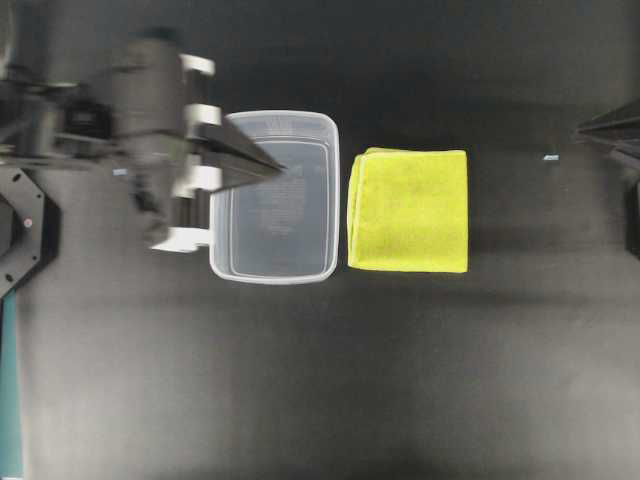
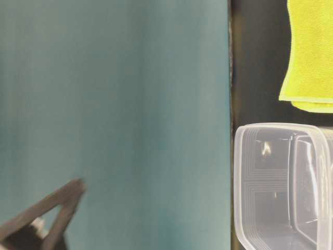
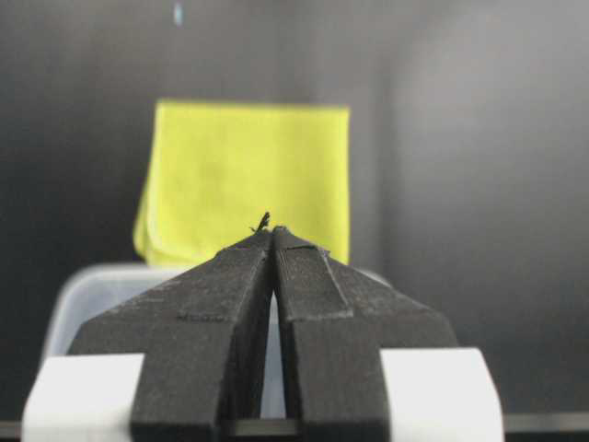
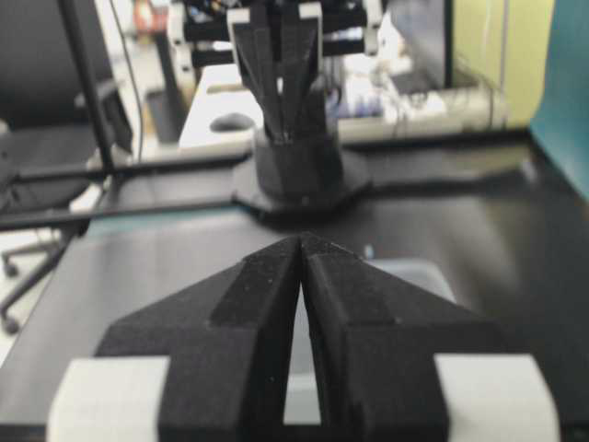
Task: Place the yellow towel into the container with the left arm.
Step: 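Move the left gripper over the container toward the yellow towel, then lower the left gripper and pinch the yellow towel's near edge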
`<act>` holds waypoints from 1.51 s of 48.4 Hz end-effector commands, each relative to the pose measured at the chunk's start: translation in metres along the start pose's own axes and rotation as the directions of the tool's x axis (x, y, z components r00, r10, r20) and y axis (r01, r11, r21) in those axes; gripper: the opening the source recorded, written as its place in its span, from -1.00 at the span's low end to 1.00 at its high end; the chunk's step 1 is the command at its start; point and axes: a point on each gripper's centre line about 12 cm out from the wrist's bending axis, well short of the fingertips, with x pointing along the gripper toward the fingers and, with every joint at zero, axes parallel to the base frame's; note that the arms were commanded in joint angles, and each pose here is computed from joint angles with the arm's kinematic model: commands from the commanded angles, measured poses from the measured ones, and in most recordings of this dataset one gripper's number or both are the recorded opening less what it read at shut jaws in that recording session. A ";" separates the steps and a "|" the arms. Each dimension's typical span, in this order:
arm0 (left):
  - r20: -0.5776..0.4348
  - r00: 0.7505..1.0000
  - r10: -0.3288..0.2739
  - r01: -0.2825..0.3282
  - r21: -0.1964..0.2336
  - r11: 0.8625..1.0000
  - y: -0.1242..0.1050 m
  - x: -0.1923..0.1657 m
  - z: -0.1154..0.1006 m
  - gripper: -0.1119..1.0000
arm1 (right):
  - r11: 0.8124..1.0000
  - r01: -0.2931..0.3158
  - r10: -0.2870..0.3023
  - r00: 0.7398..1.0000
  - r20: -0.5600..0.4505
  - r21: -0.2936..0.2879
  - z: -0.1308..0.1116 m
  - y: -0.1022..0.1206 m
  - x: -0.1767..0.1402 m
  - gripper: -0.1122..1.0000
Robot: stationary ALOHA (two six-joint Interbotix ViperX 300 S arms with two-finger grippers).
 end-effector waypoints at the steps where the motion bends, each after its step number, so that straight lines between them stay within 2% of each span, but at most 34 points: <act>1: -0.061 0.998 0.012 -0.012 0.003 1.000 0.003 0.020 0.019 -0.80 | 1.000 0.003 -0.003 1.000 -0.006 0.019 0.004 0.000 0.000 -0.78; 6: -0.148 0.989 0.020 -0.019 0.014 1.000 0.007 0.048 0.025 -0.80 | 1.000 0.003 -0.003 1.000 -0.004 0.029 0.004 0.000 -0.002 -0.76; 9: -0.191 0.981 0.023 -0.013 0.053 0.999 0.008 0.062 0.026 -0.80 | 1.000 0.003 -0.003 1.000 -0.003 0.029 0.004 0.000 -0.003 -0.64; 14: -0.233 0.972 0.024 0.008 0.137 0.991 0.008 0.087 0.025 -0.79 | 1.000 0.004 -0.004 1.000 -0.003 0.029 0.004 0.000 -0.003 -0.20; 17: -0.237 0.971 0.025 0.017 0.171 0.985 0.009 0.105 0.027 -0.79 | 1.000 0.004 -0.004 1.000 -0.003 0.029 0.004 0.000 -0.003 0.13; 21: -0.246 0.969 0.032 0.011 0.173 0.985 0.014 0.125 0.029 -0.74 | 1.000 0.002 -0.002 1.000 0.009 0.029 0.007 0.000 -0.005 0.49; 25: -0.266 0.963 0.036 0.010 0.166 0.986 0.017 0.145 0.028 -0.44 | 1.000 0.001 -0.002 1.000 0.029 0.022 0.011 0.000 -0.008 0.59; 34: -0.375 0.926 0.038 0.031 0.176 0.984 0.020 0.187 0.009 0.54 | 1.000 -0.004 0.002 0.997 0.078 0.020 0.020 0.001 -0.016 0.56; 36: -0.390 0.920 0.039 0.032 0.174 0.984 0.021 0.195 0.003 0.71 | 1.000 -0.004 0.003 0.996 0.084 0.020 0.021 0.001 -0.018 0.56; 39: -0.409 0.912 0.040 0.033 0.170 0.985 0.023 0.204 -0.005 0.83 | 1.000 -0.005 0.003 0.996 0.090 0.021 0.023 0.001 -0.020 0.56; 46: -0.469 0.882 0.034 0.052 0.170 0.984 0.020 0.237 -0.039 0.81 | 1.000 -0.007 0.005 0.996 0.086 0.026 0.023 0.001 -0.022 0.56; 51: -0.513 0.858 0.027 0.061 0.154 0.986 0.014 0.255 -0.063 0.82 | 1.000 -0.004 0.002 0.997 0.072 0.026 0.022 0.001 -0.023 0.56; 58: -0.561 0.828 0.019 0.085 0.159 0.984 0.005 0.273 -0.093 0.82 | 1.000 -0.003 0.002 0.998 0.058 0.028 0.020 0.001 -0.022 0.55; 65: -0.576 0.818 0.016 0.095 0.162 0.982 0.001 0.278 -0.102 0.77 | 1.000 -0.007 0.005 0.998 0.061 0.029 0.021 0.002 -0.023 0.55; 69: -0.577 0.817 0.016 0.097 0.164 0.982 0.001 0.278 -0.103 0.61 | 1.000 -0.007 0.005 0.998 0.063 0.029 0.021 0.002 -0.023 0.55; 73: -0.572 0.820 0.015 0.099 0.168 0.981 0.000 0.278 -0.100 0.25 | 1.000 -0.007 0.005 0.998 0.061 0.027 0.020 0.002 -0.023 0.55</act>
